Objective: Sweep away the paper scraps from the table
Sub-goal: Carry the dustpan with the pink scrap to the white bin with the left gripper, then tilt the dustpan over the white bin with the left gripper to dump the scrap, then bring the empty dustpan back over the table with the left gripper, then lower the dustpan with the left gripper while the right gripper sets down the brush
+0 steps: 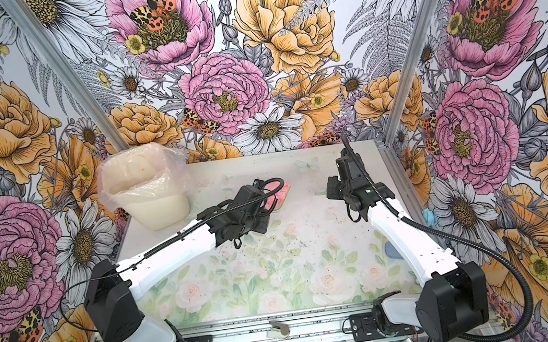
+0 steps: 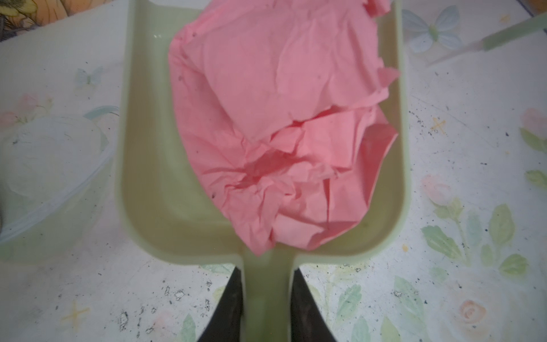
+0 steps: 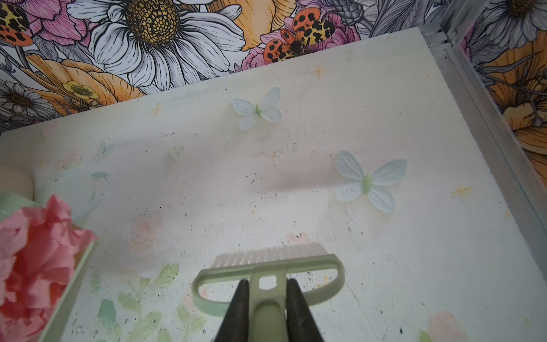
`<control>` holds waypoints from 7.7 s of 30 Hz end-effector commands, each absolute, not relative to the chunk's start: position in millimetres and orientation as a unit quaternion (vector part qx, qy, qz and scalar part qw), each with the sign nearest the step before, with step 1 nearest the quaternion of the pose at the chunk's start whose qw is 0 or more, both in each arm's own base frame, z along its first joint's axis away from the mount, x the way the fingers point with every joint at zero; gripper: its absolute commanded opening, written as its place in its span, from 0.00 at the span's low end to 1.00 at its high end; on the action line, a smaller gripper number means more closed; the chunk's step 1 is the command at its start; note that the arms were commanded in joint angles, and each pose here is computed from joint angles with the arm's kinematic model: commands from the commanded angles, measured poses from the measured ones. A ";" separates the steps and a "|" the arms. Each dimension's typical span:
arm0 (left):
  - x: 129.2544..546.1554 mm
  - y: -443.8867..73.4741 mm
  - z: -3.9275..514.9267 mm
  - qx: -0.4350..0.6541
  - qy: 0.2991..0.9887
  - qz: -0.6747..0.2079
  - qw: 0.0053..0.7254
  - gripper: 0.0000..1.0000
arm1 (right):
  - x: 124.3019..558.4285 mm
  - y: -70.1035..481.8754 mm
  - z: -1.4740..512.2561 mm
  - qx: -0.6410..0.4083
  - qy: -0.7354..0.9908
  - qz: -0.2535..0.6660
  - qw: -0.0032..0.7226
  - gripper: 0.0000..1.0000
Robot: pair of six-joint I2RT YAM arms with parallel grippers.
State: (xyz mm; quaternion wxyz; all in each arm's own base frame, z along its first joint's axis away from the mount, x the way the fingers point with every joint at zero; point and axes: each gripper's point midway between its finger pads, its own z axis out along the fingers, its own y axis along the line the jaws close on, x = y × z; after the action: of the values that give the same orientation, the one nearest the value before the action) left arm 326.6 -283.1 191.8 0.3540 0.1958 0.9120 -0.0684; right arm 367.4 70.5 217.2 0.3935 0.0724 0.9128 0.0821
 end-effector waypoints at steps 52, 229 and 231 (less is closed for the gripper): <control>429.5 5.4 334.3 -0.146 0.834 -0.285 0.449 0.00 | 364.8 71.6 205.1 0.074 0.919 0.087 0.378 0.00; 390.4 -338.2 52.1 -0.062 0.957 -0.166 0.229 0.07 | 431.3 54.5 122.2 0.153 0.874 0.031 0.460 0.00; 389.6 -339.0 51.3 -0.060 0.958 -0.166 0.228 0.09 | 428.6 56.9 115.8 0.152 0.878 0.032 0.454 0.00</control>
State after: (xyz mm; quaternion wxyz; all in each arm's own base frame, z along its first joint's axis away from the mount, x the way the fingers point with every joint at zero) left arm 385.6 -327.9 46.5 0.2243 -0.0592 0.9611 -0.1495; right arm 427.7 53.6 122.6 0.4530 0.1455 0.8790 0.0313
